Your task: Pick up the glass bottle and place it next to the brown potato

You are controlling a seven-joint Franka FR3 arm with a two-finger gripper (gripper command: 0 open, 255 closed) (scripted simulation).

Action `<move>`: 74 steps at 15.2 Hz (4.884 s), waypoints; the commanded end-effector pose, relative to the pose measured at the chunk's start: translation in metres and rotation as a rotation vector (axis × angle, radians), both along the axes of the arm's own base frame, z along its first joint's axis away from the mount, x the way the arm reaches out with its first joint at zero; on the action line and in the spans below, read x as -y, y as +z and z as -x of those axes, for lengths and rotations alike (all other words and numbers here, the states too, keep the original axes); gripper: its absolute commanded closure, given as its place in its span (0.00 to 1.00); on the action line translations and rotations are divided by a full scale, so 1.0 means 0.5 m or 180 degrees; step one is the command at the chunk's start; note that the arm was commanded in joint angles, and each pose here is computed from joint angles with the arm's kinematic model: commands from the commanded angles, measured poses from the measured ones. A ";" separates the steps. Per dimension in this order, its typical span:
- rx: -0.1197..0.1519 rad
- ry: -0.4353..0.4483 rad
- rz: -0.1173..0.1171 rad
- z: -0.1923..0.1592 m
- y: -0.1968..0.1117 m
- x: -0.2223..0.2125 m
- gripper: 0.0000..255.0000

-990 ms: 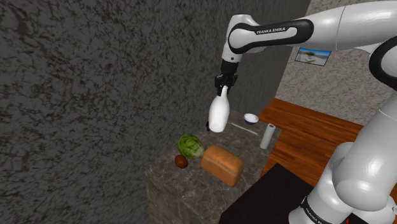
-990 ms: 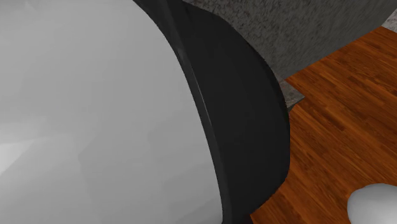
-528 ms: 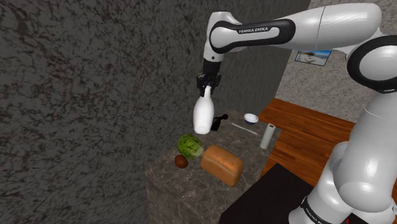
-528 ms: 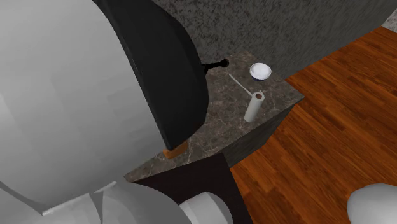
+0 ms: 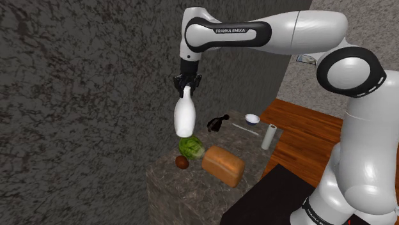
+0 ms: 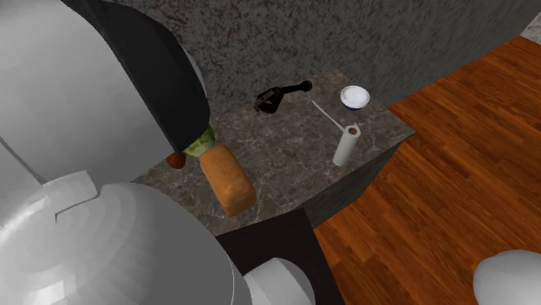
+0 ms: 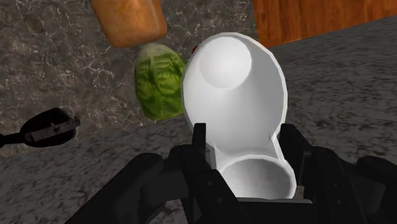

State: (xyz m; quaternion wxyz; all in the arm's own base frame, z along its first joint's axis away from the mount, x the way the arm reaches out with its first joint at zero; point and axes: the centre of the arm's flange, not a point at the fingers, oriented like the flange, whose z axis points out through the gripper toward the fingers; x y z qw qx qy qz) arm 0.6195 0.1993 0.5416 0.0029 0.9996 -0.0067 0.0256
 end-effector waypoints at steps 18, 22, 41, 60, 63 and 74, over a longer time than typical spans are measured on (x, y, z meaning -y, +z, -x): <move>0.0003 -0.0003 -0.0002 -0.056 -0.129 -0.136 1.00; 0.0003 -0.0003 -0.0002 -0.056 -0.171 -0.136 1.00; 0.0003 -0.0003 -0.0002 -0.055 -0.372 -0.136 1.00; 0.0003 -0.0003 -0.0002 -0.055 -0.572 -0.136 1.00; 0.0003 -0.0003 -0.0002 -0.056 -0.604 -0.136 1.00; 0.0003 -0.0004 -0.0002 -0.056 -0.620 -0.136 0.00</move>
